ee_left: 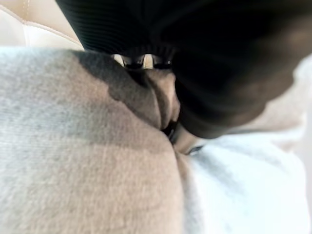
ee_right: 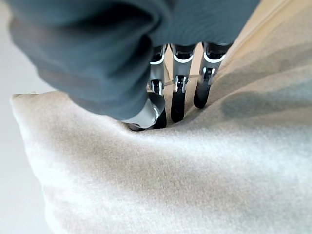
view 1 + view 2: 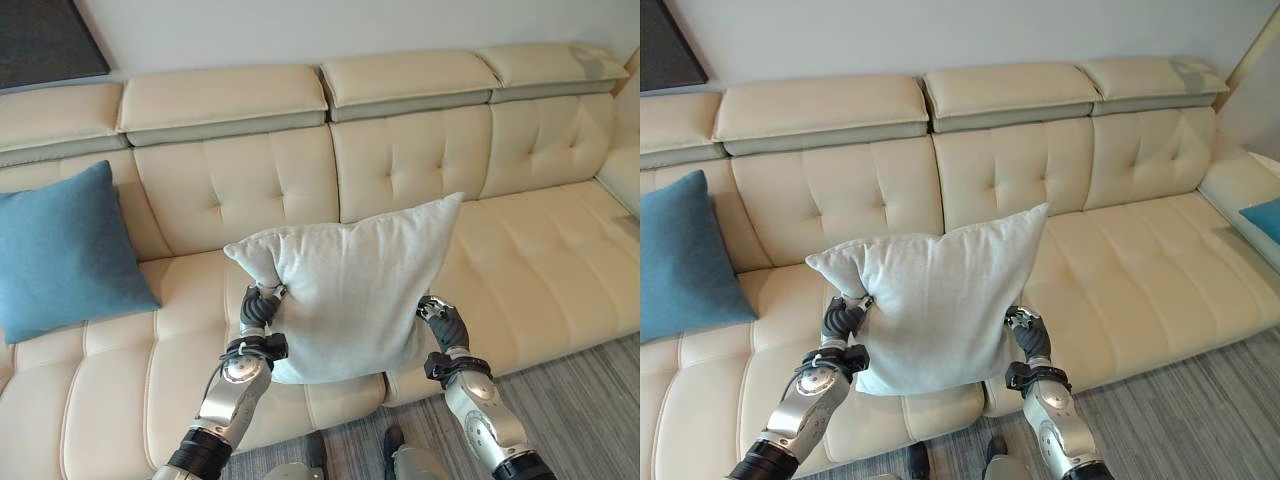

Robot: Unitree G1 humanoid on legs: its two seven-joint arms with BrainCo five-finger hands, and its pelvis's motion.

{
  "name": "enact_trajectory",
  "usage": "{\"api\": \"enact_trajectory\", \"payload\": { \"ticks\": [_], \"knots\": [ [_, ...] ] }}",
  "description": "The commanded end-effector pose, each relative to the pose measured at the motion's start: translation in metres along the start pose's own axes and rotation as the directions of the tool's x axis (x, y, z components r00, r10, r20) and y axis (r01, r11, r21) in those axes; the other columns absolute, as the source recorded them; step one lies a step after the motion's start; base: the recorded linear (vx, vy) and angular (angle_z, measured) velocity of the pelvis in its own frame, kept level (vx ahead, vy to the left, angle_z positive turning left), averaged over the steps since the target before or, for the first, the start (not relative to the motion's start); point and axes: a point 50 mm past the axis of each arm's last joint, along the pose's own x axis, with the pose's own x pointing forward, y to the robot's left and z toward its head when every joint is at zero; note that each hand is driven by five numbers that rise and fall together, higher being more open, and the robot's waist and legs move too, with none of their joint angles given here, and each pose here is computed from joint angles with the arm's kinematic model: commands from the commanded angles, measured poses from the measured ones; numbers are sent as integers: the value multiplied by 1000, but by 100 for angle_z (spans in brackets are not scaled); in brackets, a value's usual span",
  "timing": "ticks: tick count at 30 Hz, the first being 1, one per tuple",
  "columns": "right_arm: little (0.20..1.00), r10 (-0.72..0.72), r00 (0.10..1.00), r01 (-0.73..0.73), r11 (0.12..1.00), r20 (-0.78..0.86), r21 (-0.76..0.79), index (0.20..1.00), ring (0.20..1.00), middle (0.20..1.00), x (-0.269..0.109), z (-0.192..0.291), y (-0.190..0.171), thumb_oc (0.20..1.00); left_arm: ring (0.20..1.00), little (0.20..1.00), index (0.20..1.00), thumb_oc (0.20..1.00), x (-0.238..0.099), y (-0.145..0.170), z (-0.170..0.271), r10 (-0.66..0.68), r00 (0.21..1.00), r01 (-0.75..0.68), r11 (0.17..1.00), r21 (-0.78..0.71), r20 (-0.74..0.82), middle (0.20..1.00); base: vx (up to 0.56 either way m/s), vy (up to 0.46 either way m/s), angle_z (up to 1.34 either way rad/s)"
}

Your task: Pick up all the scattered cushions and arrange them neatly on the sofa.

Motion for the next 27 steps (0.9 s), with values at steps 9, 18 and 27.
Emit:
{"api": "enact_trajectory", "payload": {
  "ticks": [9,18,27],
  "knots": [
    [200,261,837,-305,952,481,15,200,200,200,32,128,102,200,200,200,200,200,27,-87,113,-152,886,168,986,2,438,200,63,-136,25],
    [200,257,664,-231,964,702,-134,200,200,200,49,240,138,200,200,200,200,200,45,-109,231,-81,700,78,996,37,709,200,-59,-64,10],
    [200,204,551,-72,978,810,-197,200,200,200,48,321,173,200,200,200,200,200,47,-114,308,11,560,-124,990,70,829,200,31,-28,3]
  ]
}}
